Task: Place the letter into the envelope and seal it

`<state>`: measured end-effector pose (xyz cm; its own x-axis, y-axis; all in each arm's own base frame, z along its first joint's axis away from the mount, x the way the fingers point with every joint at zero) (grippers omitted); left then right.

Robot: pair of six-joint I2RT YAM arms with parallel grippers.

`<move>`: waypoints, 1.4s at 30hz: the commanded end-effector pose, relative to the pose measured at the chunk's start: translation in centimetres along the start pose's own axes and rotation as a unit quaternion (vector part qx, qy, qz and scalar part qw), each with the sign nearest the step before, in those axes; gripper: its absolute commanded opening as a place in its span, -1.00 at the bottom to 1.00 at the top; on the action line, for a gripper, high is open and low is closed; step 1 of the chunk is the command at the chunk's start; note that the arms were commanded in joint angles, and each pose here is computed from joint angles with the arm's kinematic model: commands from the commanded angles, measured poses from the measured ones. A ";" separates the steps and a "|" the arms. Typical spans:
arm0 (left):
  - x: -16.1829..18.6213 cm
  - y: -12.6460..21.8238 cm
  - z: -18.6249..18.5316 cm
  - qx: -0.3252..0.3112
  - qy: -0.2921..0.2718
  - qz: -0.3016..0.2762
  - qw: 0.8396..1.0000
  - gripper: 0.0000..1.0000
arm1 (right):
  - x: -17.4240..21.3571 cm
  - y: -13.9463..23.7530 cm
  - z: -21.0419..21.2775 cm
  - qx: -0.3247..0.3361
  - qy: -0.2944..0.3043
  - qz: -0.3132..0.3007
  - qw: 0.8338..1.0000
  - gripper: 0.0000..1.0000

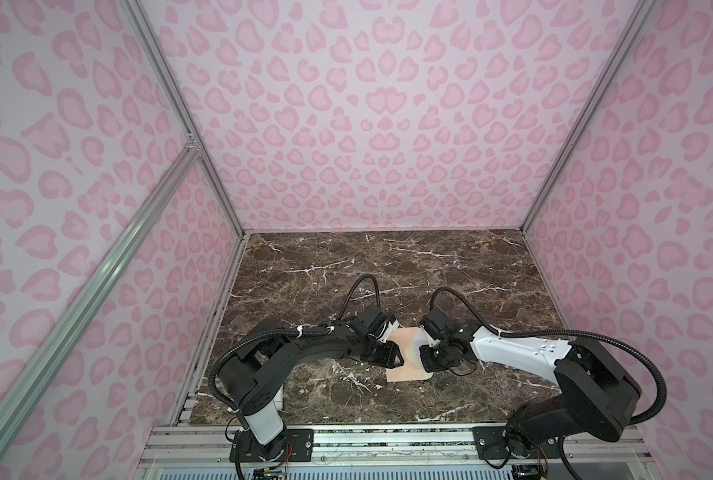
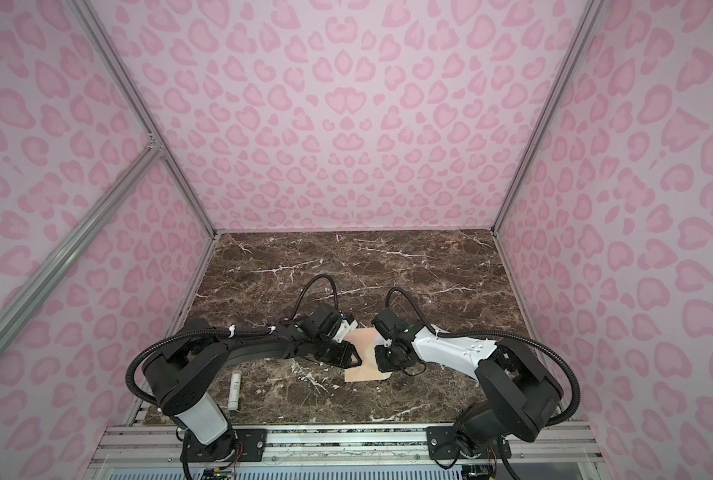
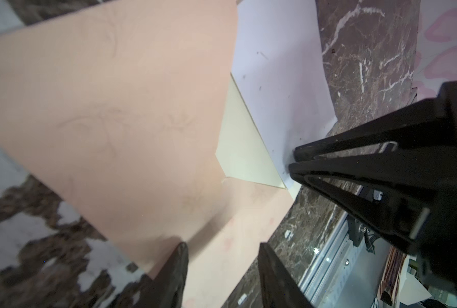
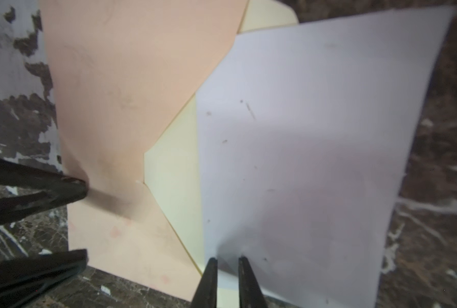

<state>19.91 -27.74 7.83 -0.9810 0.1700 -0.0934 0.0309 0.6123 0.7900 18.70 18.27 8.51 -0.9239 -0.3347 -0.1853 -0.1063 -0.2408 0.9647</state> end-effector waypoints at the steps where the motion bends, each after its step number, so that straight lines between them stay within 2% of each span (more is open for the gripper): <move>1: 2.0 0.2 3.5 -0.104 0.038 0.031 0.993 -0.05 | 0.0 -0.1 -0.2 0.015 0.013 0.002 1.000 -0.70; 6: 2.1 0.6 3.0 -0.090 0.038 0.026 0.995 0.00 | 0.3 -0.7 -0.2 0.027 0.019 0.012 0.999 -0.77; 12: 2.2 1.6 2.6 -0.074 0.040 0.018 0.996 0.15 | 0.5 -1.1 -0.2 0.039 0.028 0.019 0.999 -0.79; 19: 2.8 2.6 2.6 -0.073 0.048 0.011 0.996 0.24 | 0.6 -1.4 0.0 0.051 0.040 0.026 0.998 -0.81; 24: 3.5 2.7 3.1 -0.072 0.056 0.013 0.996 0.25 | 0.6 -1.6 0.3 0.060 0.052 0.031 0.996 -0.81; 32: 3.0 1.4 2.5 -0.029 0.062 0.023 0.997 0.23 | 0.6 -1.7 0.5 0.079 0.066 0.035 0.994 -0.82; 42: 3.1 0.6 2.4 0.005 0.075 0.033 0.997 0.20 | 0.5 -1.9 0.9 0.059 0.057 0.032 0.996 -0.82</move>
<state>18.11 -26.21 8.01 -0.9921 0.1249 -0.0132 0.0752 0.6749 0.7341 18.36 19.37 7.73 -0.8786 -0.4513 -0.1559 -0.1207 -0.1061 0.9870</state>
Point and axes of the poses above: each gripper's point midway between its finger pads, its own y axis back along the fingers, its own z axis along the line the jaws close on, x = y × z, the point moved 7 cm from there along y, back along the fingers, and after that the axes turned 11 degrees about y, right-handed, at the moved point
